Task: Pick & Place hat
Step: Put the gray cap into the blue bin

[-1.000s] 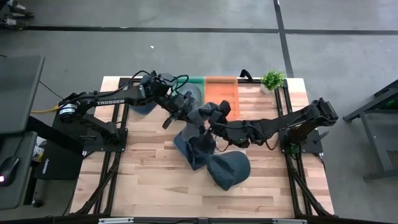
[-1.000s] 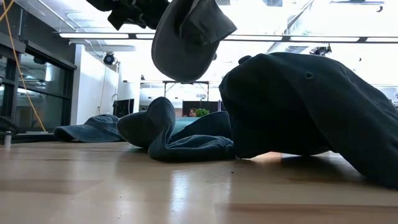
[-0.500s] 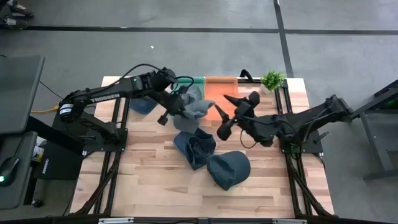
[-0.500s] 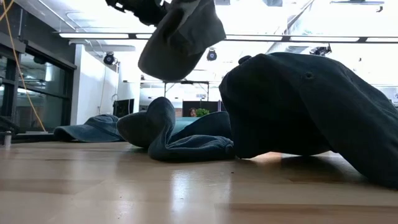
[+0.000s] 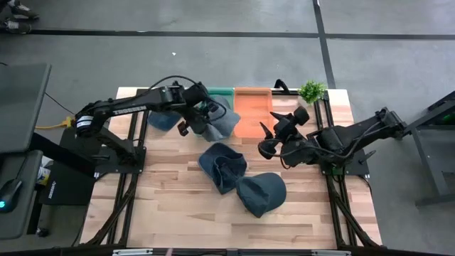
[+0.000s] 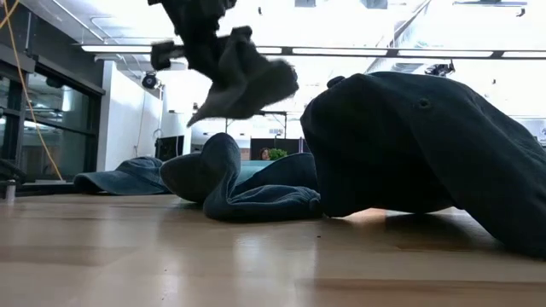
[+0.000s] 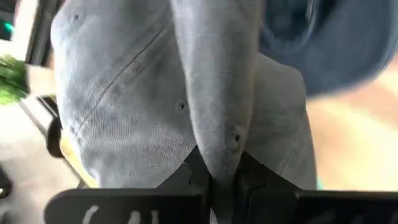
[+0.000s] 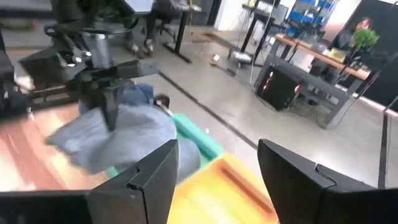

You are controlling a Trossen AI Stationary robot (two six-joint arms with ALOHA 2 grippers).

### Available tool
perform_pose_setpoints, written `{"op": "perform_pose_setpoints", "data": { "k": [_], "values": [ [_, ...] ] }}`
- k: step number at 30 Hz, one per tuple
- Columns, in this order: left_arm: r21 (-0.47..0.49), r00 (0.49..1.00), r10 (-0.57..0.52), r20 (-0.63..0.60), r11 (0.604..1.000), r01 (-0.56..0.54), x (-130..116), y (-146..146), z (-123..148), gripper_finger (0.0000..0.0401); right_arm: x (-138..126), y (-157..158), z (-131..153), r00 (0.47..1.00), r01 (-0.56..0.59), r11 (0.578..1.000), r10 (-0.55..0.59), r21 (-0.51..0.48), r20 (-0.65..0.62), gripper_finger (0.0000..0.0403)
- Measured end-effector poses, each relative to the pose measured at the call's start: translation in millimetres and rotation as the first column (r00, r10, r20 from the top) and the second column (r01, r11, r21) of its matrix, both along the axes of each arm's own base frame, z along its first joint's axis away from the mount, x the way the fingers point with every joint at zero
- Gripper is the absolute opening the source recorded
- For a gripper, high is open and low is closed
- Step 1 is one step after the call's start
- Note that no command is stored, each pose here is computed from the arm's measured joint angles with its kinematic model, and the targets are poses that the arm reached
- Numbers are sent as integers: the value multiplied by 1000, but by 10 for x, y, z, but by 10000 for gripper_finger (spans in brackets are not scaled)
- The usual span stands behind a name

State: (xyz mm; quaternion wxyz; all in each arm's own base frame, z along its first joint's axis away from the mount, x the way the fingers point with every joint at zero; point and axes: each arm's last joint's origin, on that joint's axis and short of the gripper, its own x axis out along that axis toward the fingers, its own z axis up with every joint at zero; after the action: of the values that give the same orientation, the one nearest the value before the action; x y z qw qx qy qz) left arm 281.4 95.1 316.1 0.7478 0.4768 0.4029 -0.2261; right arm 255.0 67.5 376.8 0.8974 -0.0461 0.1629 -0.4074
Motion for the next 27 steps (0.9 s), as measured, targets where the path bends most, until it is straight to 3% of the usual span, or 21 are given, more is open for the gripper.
{"op": "perform_pose_setpoints", "data": {
  "k": [4, 13, 27],
  "values": [
    [138, 992, -24, -125, 990, 41, 100, 76, -193, 10, -27, -46, -59, 998, -2, 1000, 3, 12, -64, 217],
    [312, 965, -60, -257, 939, 142, 329, 206, -498, 10, -62, -140, -144, 978, -34, 998, 44, 50, -202, 214],
    [381, 928, -38, -370, 905, 188, 230, 530, -600, 10, -131, -177, -211, 946, -41, 998, 54, 47, -321, 215]
  ]
}}
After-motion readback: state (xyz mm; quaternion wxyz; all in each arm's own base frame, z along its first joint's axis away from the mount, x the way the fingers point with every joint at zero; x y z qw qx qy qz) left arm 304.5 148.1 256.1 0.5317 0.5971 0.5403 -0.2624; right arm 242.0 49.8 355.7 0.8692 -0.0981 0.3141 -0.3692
